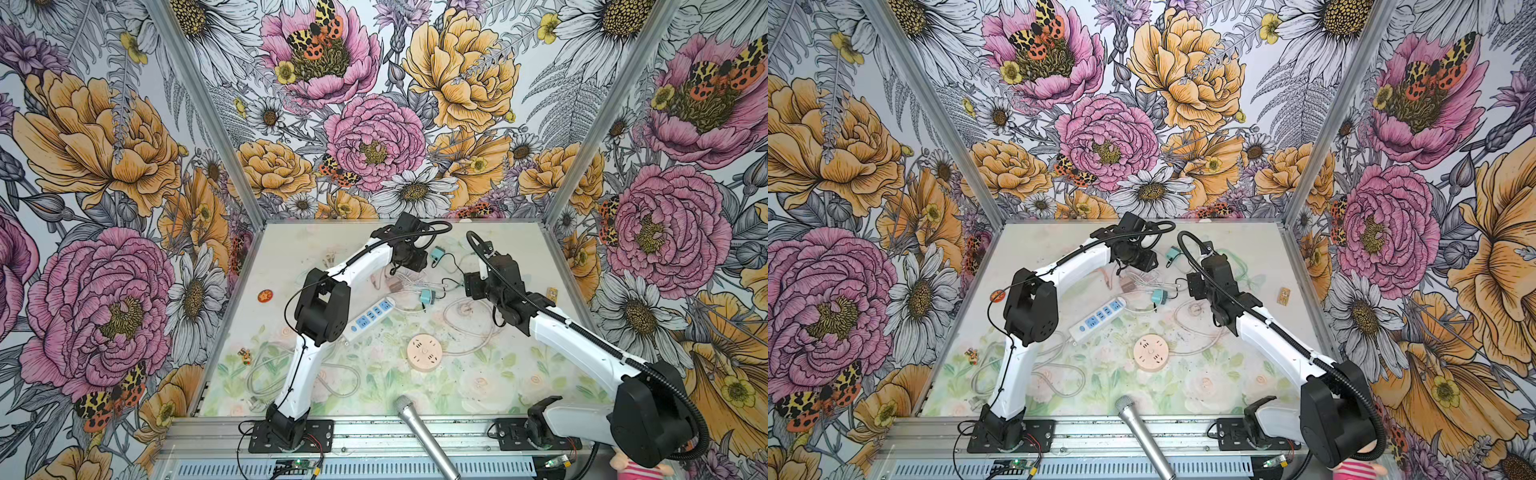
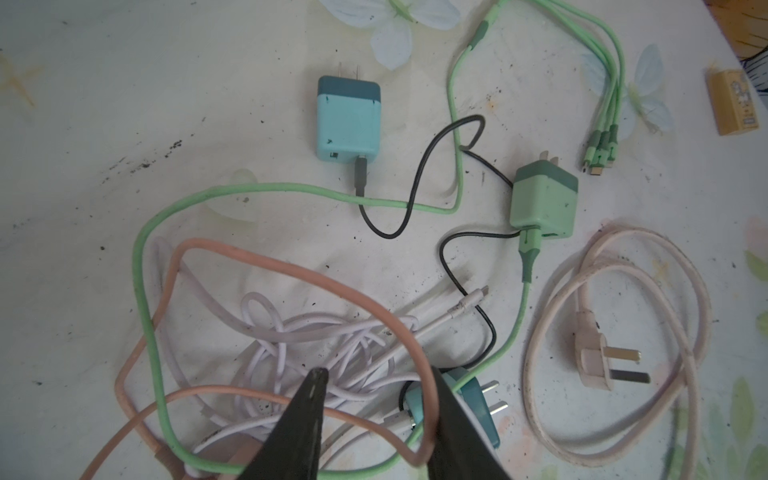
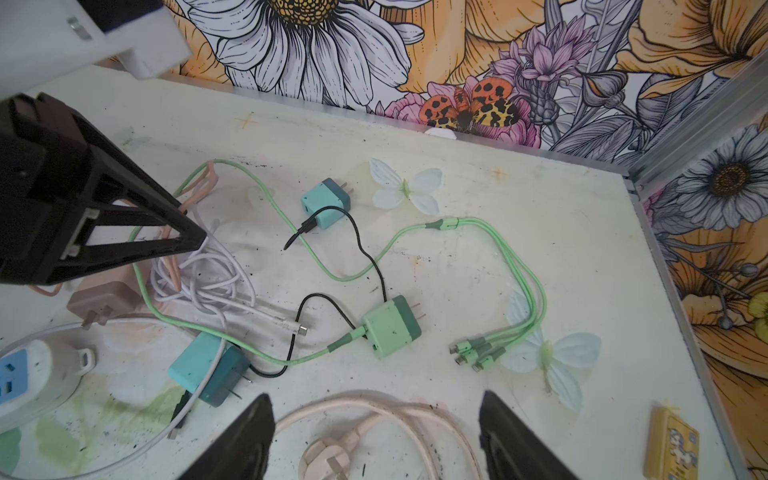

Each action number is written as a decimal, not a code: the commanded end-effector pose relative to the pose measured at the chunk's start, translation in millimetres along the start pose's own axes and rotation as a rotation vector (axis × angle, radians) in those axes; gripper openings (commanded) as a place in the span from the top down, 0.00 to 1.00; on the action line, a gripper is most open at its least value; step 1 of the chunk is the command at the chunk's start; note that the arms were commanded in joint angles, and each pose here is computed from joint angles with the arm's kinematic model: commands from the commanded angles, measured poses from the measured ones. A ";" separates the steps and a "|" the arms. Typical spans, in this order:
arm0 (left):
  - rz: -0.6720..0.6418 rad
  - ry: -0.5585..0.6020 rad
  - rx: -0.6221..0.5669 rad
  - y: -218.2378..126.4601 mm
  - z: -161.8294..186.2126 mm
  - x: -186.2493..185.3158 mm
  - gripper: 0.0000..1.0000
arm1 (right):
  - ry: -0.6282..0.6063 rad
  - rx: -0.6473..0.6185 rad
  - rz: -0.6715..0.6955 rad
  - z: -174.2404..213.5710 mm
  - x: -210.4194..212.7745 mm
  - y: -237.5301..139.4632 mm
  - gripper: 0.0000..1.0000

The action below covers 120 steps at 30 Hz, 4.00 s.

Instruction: Insert the plug

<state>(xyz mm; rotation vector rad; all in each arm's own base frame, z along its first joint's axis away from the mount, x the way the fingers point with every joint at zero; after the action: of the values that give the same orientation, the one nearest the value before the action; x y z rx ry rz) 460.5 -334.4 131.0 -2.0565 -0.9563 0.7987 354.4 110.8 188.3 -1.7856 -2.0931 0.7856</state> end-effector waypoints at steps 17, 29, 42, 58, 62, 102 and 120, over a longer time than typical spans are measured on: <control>-0.199 -0.068 -0.053 -91.7 21.9 69.9 0.47 | 0.015 -0.028 0.010 -3.9 -0.9 -3.4 0.21; -0.192 -0.109 0.051 -41.9 45.4 81.2 0.49 | 0.015 -0.042 0.014 -6.1 -2.9 -8.4 0.20; -0.407 -0.260 -0.089 -121.0 32.5 146.8 1.00 | 0.025 -0.045 0.013 -3.6 -3.4 -11.0 0.20; -0.685 -0.437 -0.403 -291.7 40.1 179.5 1.00 | 0.052 -0.039 -0.001 -3.1 -1.2 -9.4 0.20; -0.669 -0.492 -0.418 -301.5 53.1 188.0 1.00 | 0.058 -0.045 -0.006 -4.8 -0.5 -10.4 0.20; -0.210 -0.410 -0.146 -123.1 53.9 62.4 0.57 | 0.053 -0.008 -0.051 -7.7 11.5 7.2 0.21; -0.104 -0.451 0.011 -45.7 75.6 30.9 0.51 | 0.044 0.034 -0.049 3.9 14.3 17.9 0.21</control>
<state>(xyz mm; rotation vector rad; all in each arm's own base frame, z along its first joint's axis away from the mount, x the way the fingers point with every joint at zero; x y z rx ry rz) 393.9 -248.2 115.7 -1.7903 -1.2955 1.2017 357.9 119.4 165.5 -1.7091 -2.0496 0.7921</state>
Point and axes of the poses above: each gripper's point midway between its finger pads, its own y axis out along the fingers, its own x axis along the line the jaws close on, z = x × y, the point moved 2 cm from there along -y, back along the fingers, and after that the axes turned 3 degrees about -y, right-handed, at the moved point
